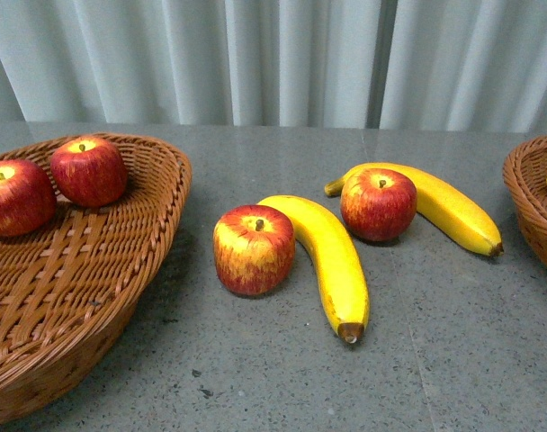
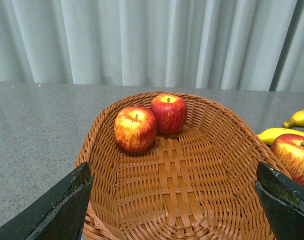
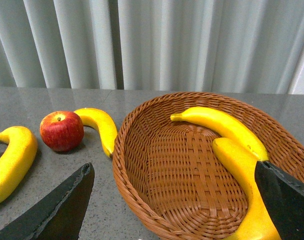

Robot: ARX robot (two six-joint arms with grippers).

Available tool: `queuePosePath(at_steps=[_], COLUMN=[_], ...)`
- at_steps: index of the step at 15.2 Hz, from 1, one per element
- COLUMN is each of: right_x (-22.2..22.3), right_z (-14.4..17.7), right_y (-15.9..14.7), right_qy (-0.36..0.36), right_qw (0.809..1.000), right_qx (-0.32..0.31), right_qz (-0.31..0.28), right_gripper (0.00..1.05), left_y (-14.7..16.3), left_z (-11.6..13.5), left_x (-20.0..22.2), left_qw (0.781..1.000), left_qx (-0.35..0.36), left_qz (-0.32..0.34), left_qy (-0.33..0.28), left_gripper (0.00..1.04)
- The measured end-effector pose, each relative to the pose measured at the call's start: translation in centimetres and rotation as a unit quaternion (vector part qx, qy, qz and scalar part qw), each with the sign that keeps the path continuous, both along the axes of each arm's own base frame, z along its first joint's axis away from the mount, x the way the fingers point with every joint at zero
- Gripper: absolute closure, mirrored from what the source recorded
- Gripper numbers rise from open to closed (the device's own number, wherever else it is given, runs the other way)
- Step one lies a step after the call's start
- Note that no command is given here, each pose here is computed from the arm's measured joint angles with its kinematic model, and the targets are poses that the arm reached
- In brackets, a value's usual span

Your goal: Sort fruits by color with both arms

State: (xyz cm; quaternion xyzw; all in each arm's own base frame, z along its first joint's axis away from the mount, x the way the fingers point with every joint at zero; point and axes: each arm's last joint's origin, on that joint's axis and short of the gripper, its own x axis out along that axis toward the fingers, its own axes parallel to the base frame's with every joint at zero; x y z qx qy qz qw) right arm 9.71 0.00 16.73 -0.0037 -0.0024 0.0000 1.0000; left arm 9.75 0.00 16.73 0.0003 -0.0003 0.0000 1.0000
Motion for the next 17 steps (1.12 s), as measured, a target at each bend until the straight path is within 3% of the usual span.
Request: queuePosePath(at_steps=[12,13,14,16,17], right_x=[0.0,0.0,0.0,0.0,0.0], right_z=[0.0,0.0,0.0,0.0,0.0], right_y=[0.0,0.0,0.0,0.0,0.0], right_qy=[0.000,0.000,0.001,0.000,0.001], right_qw=[1.000,1.000,1.000,1.000,1.000], right_qx=[0.000,0.000,0.000,0.000,0.000], right_qz=[0.000,0.000,-0.001,-0.001,0.000], right_gripper=[0.07,0.07,0.07,0.07,0.07], left_y=[0.0,0.0,-0.5,-0.3,0.2], left_z=[0.0,-0.2,-0.2,0.4,1.7], left_x=[0.0,0.0,0.0,0.3,0.6], left_qw=[1.000,1.000,0.992,0.988,0.990], left_qx=[0.000,-0.004,-0.017,-0.026,-0.035], left_qz=[0.000,0.007,0.061,0.105,0.117], left_qy=[0.000,0.015,0.108,0.107,0.072], left_gripper=[0.07,0.07,0.07,0.07,0.07])
